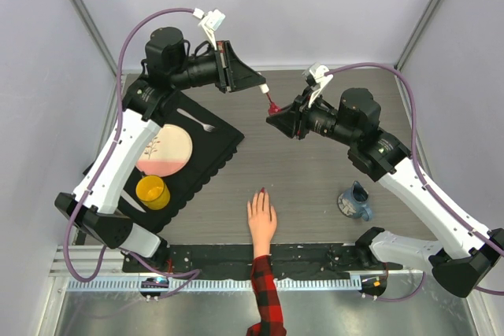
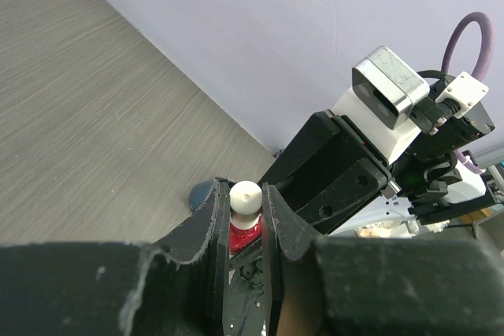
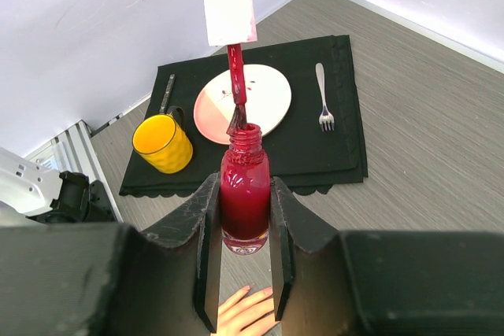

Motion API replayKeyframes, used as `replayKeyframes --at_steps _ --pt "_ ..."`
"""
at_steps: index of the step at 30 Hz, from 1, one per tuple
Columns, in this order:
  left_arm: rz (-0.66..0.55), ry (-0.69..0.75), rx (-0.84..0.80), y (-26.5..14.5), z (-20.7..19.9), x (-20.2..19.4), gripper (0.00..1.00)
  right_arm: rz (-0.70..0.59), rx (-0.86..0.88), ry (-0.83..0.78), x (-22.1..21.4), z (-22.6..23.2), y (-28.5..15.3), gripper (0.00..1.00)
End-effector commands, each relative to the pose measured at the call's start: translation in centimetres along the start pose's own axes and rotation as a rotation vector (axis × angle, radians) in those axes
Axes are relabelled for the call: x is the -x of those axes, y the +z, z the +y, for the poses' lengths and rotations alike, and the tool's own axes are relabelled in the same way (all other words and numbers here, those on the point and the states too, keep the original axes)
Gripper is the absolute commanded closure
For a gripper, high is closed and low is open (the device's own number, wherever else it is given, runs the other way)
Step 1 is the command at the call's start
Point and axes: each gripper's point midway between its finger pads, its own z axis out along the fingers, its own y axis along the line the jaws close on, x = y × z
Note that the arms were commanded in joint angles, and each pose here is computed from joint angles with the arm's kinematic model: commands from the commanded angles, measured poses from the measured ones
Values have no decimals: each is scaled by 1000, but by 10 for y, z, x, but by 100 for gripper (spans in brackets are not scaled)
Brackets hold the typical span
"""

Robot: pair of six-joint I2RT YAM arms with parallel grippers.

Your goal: Paint the nails

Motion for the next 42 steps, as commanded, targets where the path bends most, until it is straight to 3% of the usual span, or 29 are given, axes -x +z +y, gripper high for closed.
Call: replayKeyframes --at_steps 1,42 --pt "-8 16 -26 2 -3 4 100 -107 35 -43 35 13 -7 99" --pt "62 -31 -95 7 -10 -17 100 -123 36 -62 46 12 -1 99"
